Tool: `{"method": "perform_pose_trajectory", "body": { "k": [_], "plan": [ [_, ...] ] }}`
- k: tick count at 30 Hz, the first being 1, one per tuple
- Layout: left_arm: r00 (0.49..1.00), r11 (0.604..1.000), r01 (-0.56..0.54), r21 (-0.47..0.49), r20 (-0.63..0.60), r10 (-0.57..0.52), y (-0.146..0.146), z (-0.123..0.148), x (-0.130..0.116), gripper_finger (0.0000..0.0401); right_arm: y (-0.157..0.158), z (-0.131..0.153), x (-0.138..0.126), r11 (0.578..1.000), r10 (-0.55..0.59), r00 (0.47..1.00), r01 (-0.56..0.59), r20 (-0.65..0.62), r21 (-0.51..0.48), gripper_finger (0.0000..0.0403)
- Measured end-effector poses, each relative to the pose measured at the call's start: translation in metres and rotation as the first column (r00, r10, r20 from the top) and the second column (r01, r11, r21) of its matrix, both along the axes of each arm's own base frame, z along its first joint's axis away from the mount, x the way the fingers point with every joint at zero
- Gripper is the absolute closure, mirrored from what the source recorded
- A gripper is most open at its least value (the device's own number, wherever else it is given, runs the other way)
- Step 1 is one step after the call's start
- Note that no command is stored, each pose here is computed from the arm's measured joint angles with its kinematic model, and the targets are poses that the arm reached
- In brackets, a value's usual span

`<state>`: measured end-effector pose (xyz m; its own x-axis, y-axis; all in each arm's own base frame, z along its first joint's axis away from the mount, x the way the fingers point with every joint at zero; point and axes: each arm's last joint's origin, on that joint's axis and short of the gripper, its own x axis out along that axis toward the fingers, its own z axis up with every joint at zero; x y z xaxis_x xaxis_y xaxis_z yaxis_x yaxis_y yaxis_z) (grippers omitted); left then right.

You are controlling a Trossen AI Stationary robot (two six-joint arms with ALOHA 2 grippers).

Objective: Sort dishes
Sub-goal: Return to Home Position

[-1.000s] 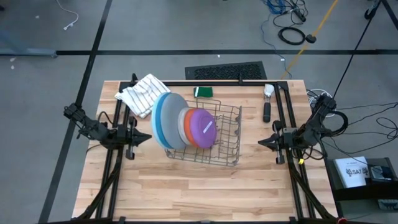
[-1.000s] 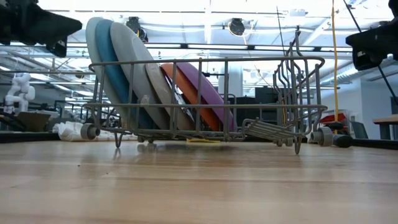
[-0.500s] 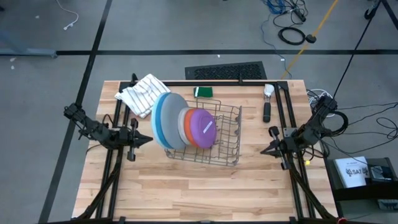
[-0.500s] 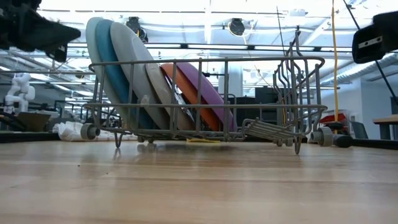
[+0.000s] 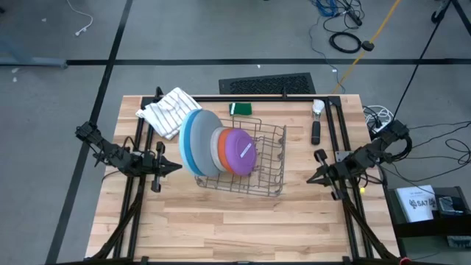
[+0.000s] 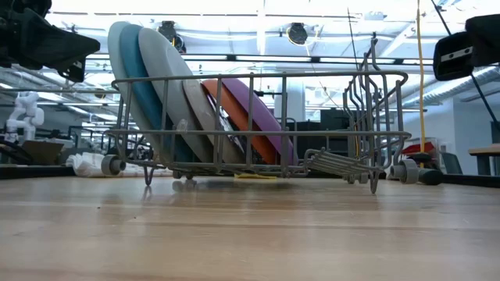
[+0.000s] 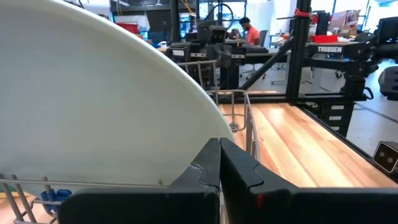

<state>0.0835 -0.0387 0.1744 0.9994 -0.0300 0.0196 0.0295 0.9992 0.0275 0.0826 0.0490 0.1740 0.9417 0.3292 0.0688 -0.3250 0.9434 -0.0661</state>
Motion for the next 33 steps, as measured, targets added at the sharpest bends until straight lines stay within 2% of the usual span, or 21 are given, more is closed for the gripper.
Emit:
{"method": "perform_pose_trajectory", "body": {
  "k": [10, 15, 17, 20, 33],
  "plan": [
    [1.000, 1.000, -0.004, -0.004, -0.002, 0.004, 0.000, 0.000, 0.000, 0.0397, -0.013, -0.002, 0.007, 0.999, -0.046, 0.999, 0.046, -0.018, -0.015, 0.0403],
    [0.999, 0.999, -0.038, 0.002, -0.004, 0.038, 0.001, 0.000, 0.000, 0.0397, -0.019, -0.004, 0.010, 0.999, -0.034, 0.999, 0.034, -0.038, -0.011, 0.0403],
    [0.999, 0.999, -0.053, 0.003, -0.005, 0.053, 0.002, 0.000, 0.000, 0.0397, -0.022, -0.004, 0.011, 0.997, -0.078, 0.996, 0.078, -0.039, -0.002, 0.0403],
    [0.996, 0.996, -0.089, 0.002, -0.006, 0.089, 0.003, -0.001, 0.000, 0.0397, -0.027, -0.003, 0.012, 0.986, -0.147, 0.988, 0.151, -0.056, 0.067, 0.0403],
    [0.996, 0.996, -0.086, 0.000, -0.005, 0.086, 0.002, -0.001, 0.000, 0.0397, -0.027, -0.003, 0.012, 0.984, -0.158, 0.986, 0.162, -0.058, 0.071, 0.0397]
  ]
}}
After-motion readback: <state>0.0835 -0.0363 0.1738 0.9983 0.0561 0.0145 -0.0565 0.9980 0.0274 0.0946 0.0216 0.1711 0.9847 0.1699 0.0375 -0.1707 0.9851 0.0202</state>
